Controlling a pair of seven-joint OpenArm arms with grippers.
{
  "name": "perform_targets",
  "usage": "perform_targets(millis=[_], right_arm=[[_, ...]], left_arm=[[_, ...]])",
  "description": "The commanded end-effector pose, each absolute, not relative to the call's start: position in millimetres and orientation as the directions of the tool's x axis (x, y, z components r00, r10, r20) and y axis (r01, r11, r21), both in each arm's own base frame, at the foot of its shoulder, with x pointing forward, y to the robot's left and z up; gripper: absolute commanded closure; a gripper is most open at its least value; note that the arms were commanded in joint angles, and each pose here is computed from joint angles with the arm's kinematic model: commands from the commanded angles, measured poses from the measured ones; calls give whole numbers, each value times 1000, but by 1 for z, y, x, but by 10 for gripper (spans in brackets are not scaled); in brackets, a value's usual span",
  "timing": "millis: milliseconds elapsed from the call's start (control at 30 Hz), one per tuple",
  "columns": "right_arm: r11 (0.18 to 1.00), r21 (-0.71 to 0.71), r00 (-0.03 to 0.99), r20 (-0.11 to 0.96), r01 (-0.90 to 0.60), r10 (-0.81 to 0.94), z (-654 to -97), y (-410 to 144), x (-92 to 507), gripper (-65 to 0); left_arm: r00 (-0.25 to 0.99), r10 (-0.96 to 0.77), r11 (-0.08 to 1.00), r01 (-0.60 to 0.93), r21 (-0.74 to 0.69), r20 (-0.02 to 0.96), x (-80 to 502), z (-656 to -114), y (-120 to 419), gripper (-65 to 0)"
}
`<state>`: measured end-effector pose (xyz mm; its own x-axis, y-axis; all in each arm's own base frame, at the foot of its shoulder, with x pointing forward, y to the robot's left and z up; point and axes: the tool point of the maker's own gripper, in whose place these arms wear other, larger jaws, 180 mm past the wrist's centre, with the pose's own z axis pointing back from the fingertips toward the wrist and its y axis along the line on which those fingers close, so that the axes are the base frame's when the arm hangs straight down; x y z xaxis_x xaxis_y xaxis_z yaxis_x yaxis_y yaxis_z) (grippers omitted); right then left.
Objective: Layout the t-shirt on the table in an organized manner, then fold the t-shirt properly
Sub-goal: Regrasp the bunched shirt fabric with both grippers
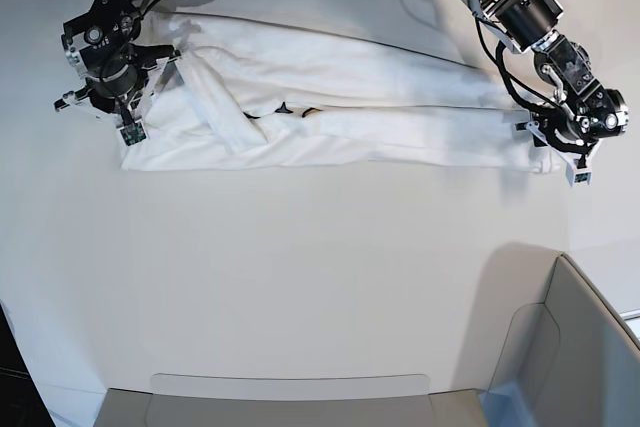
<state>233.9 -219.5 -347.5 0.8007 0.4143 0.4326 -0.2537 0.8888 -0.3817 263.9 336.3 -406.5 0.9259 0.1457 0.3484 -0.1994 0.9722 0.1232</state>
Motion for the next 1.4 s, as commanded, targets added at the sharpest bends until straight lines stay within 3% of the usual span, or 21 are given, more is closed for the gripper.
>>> perform_targets(millis=[0,467,867,1067,1233,1367], right_arm=[[891,-379,787,457,-251,415,-341,-214,238,-136],[923,-293,866,359,-250,348,-345,-209,232,-148],[920,-150,895,221,-362,388,-403,-181,220,-148],[920,-107,870,299,-377,392,-412,-167,238,-148],[919,-81,852,350,-387,389,-413,-160,270,-148],[917,-92,831,397,-387,390,-400,-160,299,-148]], left_arm=[[930,145,969,-203,144,339,262,-403,341,-302],[930,147,971,-200,129,337,263,-406,334,-302],[930,151,974,-198,111,334,266,-408,325,-302],[921,155,972,-206,110,358,273,-402,327,-305],[883,152,973,-213,90,443,308,-377,327,-304],[803,128,975,-208,72,582,343,-355,325,-304]])
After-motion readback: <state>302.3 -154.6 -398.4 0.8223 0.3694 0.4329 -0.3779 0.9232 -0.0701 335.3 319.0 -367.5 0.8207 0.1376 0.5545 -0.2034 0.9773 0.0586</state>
